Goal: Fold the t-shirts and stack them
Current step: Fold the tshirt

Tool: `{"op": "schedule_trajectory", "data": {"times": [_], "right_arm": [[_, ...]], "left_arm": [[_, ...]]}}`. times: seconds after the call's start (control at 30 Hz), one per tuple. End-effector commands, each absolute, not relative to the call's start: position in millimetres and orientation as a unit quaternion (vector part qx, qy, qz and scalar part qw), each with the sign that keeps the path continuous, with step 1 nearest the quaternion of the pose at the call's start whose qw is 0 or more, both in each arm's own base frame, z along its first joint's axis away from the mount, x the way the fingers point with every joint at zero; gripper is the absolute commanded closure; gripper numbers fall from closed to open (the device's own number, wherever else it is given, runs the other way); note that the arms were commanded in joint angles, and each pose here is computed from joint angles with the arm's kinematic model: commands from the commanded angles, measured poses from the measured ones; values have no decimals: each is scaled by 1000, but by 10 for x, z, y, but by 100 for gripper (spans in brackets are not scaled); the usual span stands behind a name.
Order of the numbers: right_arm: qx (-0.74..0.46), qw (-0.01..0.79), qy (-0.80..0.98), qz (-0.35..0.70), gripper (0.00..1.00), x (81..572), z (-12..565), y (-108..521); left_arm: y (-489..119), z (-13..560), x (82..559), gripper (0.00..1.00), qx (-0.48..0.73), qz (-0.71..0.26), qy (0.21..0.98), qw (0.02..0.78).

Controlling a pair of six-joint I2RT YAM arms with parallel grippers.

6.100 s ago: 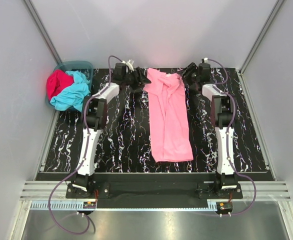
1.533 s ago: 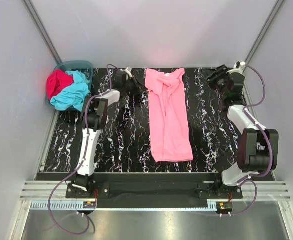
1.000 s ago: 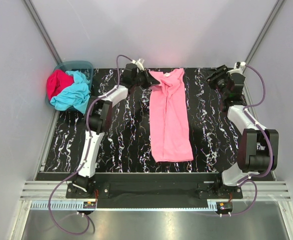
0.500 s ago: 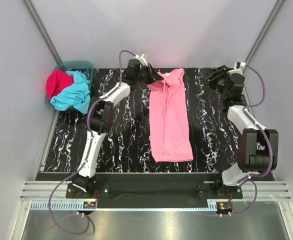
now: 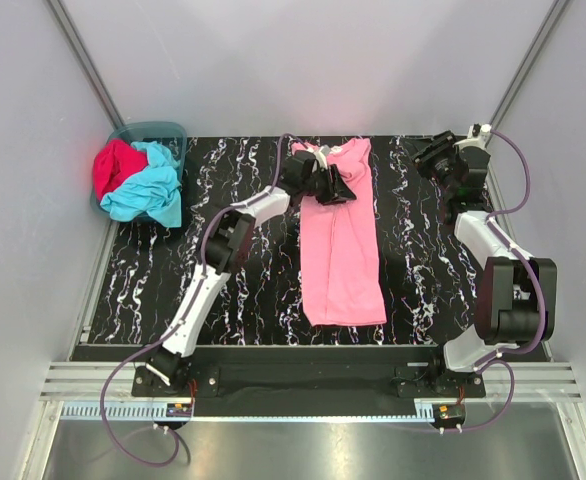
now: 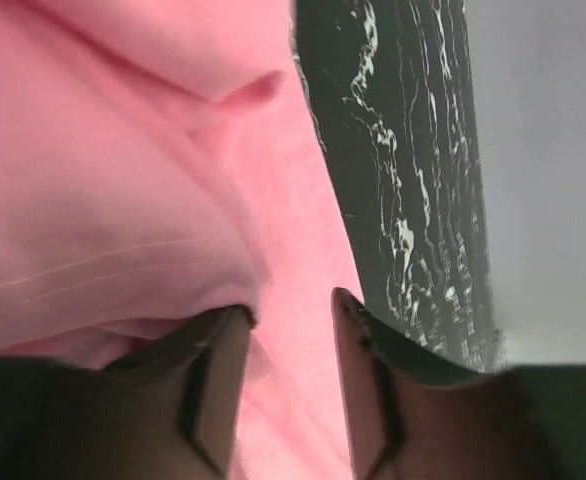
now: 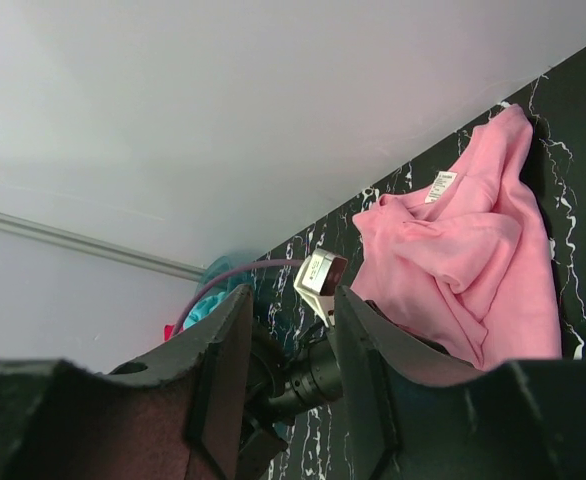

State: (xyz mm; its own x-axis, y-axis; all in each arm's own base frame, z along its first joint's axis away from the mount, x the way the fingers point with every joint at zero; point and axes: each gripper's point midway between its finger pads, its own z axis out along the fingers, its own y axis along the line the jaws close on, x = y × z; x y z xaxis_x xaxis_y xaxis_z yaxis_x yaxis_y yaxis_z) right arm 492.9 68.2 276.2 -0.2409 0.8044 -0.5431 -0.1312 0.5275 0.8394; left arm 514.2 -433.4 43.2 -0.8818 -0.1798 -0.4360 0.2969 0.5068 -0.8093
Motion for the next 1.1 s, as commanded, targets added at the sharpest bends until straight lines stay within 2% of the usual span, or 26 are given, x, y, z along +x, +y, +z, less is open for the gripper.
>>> {"op": "schedule_trajectory", "data": {"times": [0.0,0.17,0.2,0.23,0.7,0.8,0.93,1.07], "right_arm": [[232,575,656,429,55,4919,2876,740],[233,571,662,426,55,4939,2805,745],[234,569,663,426,54,4942,2787,747],[234,567,666,425,54,4952,2761,749],[239,545,688,416,54,4953,2395,858],[244,534,708,393,55,4974,2163,822],[242,529,752,310,55,5112,1862,636],[221,533,770,272,54,5263,1801,544]], "left_arm": [[-4399,793,5158,48,55,-517,813,261],[-4270,863,5128,35,66,-490,821,285],[-4246,971,5126,29,70,-488,819,292],[-4206,1004,5141,27,73,-484,819,299],[-3373,1884,5322,18,71,-436,815,375],[-3015,1833,5384,16,53,-408,826,386],[-2439,1580,5494,15,19,-369,837,404],[-2194,1470,5578,17,28,-368,834,411]]}}
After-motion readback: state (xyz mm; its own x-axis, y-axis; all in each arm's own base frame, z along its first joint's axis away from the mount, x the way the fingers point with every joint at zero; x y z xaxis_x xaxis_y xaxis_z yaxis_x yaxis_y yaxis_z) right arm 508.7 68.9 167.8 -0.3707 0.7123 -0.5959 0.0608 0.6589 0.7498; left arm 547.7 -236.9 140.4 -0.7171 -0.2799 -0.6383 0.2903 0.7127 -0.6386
